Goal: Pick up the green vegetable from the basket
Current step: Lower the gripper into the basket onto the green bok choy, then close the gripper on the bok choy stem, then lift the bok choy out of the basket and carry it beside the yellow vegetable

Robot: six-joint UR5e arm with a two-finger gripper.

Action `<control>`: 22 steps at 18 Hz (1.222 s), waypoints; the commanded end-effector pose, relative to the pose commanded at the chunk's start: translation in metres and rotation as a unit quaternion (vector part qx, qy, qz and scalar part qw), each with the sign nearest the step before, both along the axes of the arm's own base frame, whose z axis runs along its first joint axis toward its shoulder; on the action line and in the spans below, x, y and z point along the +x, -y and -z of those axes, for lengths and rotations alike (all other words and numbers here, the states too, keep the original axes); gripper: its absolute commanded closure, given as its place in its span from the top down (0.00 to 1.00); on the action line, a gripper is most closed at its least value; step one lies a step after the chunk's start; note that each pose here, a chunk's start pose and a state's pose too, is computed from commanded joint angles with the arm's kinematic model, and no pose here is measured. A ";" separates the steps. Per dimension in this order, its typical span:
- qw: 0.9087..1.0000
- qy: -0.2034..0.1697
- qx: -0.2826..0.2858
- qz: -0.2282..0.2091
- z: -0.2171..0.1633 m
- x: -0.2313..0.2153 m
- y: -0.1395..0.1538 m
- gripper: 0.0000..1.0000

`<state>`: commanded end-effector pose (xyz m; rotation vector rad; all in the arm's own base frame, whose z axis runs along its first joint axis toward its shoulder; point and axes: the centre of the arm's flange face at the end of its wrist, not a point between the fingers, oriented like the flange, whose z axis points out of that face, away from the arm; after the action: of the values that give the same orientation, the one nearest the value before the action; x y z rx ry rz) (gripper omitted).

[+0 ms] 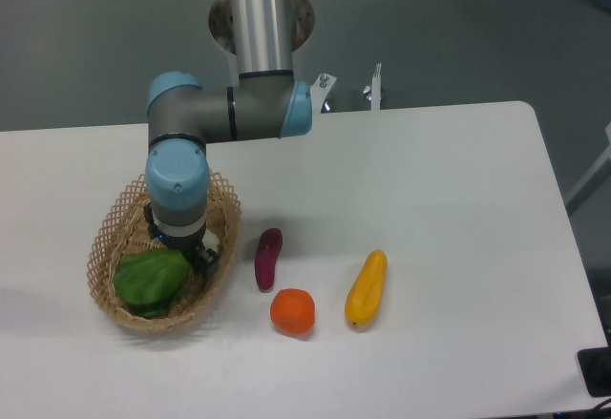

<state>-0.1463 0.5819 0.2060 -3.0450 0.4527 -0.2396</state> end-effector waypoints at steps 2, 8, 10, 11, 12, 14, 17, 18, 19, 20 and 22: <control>1.000 0.001 -0.002 -0.002 0.001 0.000 0.001 0.40; 1.000 -0.005 0.008 -0.012 -0.014 -0.001 -0.002 0.09; 1.000 -0.008 0.016 -0.011 -0.027 -0.001 -0.002 0.09; 1.000 -0.009 0.019 -0.011 -0.033 -0.001 -0.001 0.09; 1.000 -0.011 0.023 -0.011 -0.040 -0.002 0.001 0.09; 0.999 -0.017 0.034 -0.018 -0.056 -0.009 0.005 0.09; 0.998 -0.024 0.046 -0.040 -0.070 -0.035 0.011 0.10; 0.997 -0.026 0.049 -0.047 -0.074 -0.044 0.012 0.10; 0.997 -0.029 0.050 -0.056 -0.076 -0.057 0.015 0.10; 0.996 -0.034 0.057 -0.062 -0.084 -0.067 0.018 0.10; 0.994 -0.045 0.070 -0.077 -0.101 -0.089 0.022 0.10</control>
<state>-0.2356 0.5601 0.3066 -2.9408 0.2263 -0.0596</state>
